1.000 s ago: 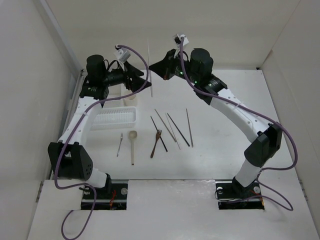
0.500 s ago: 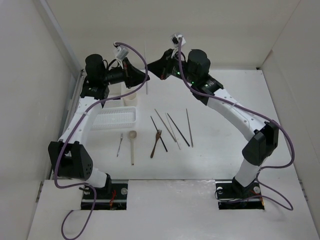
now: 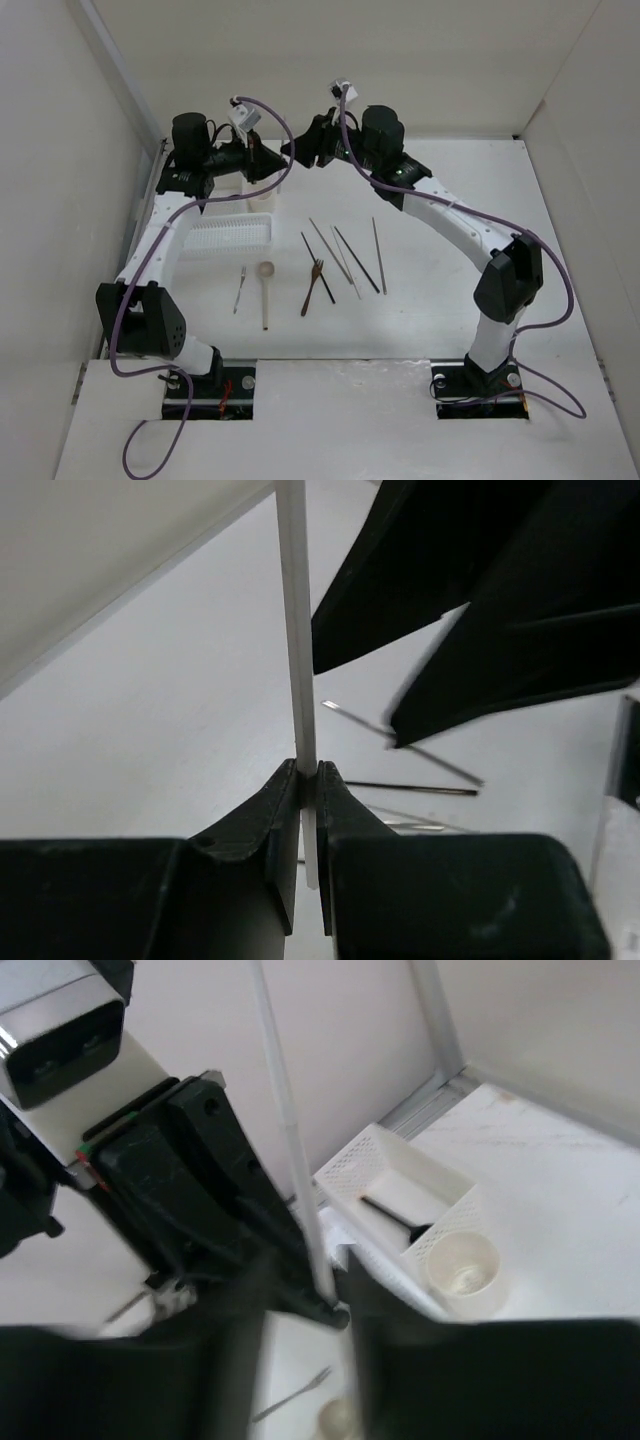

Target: Sort the eating utensils into containers

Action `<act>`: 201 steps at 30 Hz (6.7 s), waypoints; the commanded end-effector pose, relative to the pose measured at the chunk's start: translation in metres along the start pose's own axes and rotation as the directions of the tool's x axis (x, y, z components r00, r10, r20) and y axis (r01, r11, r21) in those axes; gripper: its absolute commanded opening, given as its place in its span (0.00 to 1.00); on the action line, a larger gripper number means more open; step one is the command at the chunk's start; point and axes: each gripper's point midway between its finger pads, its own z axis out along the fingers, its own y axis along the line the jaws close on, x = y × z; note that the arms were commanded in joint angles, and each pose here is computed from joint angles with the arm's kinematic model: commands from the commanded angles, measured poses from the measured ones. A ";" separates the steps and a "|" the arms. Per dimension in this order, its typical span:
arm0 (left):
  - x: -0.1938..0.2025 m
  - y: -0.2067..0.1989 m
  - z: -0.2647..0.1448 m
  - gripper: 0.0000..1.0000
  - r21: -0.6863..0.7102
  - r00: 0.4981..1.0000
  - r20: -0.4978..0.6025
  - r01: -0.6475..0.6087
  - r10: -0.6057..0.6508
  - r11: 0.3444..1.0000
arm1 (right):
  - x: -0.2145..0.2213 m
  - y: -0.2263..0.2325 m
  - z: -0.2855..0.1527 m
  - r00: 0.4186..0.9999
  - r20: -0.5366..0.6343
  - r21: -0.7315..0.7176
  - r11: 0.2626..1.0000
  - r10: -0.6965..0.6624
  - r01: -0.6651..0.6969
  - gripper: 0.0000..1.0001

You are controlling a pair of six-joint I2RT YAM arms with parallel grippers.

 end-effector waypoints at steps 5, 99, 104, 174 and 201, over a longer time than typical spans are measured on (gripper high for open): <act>0.021 0.060 -0.048 0.00 -0.202 0.907 -0.241 -0.396 0.346 0.896 | -0.005 -0.014 -0.008 0.997 -0.031 -0.085 0.994 0.067 -0.070 0.77; 0.016 0.108 -0.153 1.00 -0.684 0.932 -0.287 -0.362 0.222 0.634 | 0.321 -0.216 -0.236 0.569 -0.583 0.808 0.482 0.580 0.337 0.19; 0.022 0.099 -0.146 1.00 -0.646 0.929 -0.293 -0.367 0.227 0.670 | 0.310 -0.218 -0.236 0.595 -0.577 0.813 0.465 0.560 0.351 0.00; 0.098 0.114 -0.108 0.00 -0.121 0.564 -0.581 -0.773 0.587 0.623 | -0.029 -0.042 -0.079 0.992 0.116 0.237 0.971 -0.053 0.024 0.54; 0.239 0.169 -0.134 0.00 0.241 0.227 -0.748 -0.782 0.623 0.575 | -0.036 -0.090 -0.098 0.990 0.122 0.325 0.946 -0.063 0.020 0.51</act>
